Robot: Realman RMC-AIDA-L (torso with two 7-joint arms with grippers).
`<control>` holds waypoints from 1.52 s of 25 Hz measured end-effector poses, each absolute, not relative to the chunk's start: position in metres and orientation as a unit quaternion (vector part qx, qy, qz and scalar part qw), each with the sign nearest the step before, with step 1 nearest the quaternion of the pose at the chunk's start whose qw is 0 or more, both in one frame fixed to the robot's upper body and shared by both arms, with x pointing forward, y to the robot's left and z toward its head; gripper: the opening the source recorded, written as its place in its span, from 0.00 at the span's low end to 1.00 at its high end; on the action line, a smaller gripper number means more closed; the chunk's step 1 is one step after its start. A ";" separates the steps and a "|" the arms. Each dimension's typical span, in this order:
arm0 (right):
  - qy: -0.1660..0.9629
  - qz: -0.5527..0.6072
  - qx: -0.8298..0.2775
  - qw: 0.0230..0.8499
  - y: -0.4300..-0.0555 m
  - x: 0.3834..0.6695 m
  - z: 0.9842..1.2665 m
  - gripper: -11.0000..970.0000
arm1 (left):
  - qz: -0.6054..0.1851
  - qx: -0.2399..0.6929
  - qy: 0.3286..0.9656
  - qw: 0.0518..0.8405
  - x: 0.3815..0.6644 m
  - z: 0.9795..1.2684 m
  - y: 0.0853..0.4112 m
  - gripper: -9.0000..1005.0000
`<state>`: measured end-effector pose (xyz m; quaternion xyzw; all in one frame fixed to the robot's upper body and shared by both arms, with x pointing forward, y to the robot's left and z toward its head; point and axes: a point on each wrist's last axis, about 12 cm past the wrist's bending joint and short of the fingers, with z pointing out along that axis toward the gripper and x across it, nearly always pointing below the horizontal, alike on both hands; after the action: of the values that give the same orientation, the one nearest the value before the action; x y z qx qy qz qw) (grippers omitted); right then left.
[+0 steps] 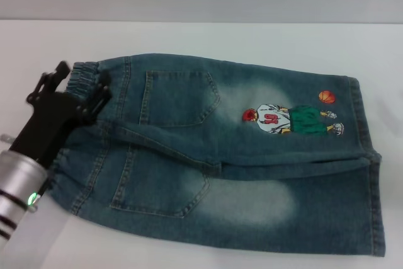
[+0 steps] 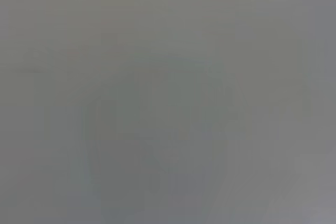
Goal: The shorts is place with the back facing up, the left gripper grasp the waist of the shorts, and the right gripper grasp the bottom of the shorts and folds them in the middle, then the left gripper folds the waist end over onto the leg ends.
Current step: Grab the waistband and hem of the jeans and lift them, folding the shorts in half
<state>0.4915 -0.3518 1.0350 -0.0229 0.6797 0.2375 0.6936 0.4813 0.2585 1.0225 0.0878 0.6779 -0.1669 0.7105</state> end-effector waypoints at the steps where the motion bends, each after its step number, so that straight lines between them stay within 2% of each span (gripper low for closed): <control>1: 0.681 0.249 -0.036 0.688 -0.351 0.503 1.041 0.68 | -0.170 0.093 0.679 0.708 0.486 1.026 0.255 0.82; 2: 0.683 0.255 -0.044 0.683 -0.350 0.514 1.046 0.67 | -0.170 0.093 0.679 0.708 0.486 1.026 0.255 0.82; 4: 0.685 0.260 -0.059 0.678 -0.347 0.535 1.056 0.67 | -0.167 0.093 0.697 0.691 0.505 1.041 0.248 0.82; 12: 0.716 0.236 -0.093 0.651 -0.330 0.627 1.103 0.67 | -0.113 0.083 0.716 0.684 0.535 1.077 0.252 0.82; 13: 0.723 0.228 -0.095 0.645 -0.325 0.639 1.109 0.67 | -0.105 0.072 0.720 0.682 0.542 1.087 0.256 0.82; 18: 0.739 0.202 -0.117 0.632 -0.290 0.676 1.132 0.67 | -0.082 0.061 0.728 0.678 0.551 1.094 0.265 0.82; 21: 0.747 0.192 -0.128 0.623 -0.269 0.684 1.139 0.67 | -0.073 0.058 0.738 0.669 0.555 1.092 0.269 0.82; 26: 0.767 0.159 -0.130 0.608 -0.248 0.680 1.149 0.67 | -0.069 0.054 0.745 0.662 0.555 1.087 0.267 0.82; 32: 0.779 0.094 -0.067 0.616 -0.244 0.652 1.186 0.67 | -0.061 0.048 0.745 0.662 0.554 1.090 0.261 0.82; 38: 0.829 0.018 0.027 0.559 -0.250 0.633 1.194 0.67 | -0.055 0.057 0.754 0.653 0.560 1.094 0.259 0.82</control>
<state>0.6330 -0.2504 1.1936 0.0268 0.8289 0.0178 0.5585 0.5603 0.2586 1.0939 0.0566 0.7536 -0.0550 0.6526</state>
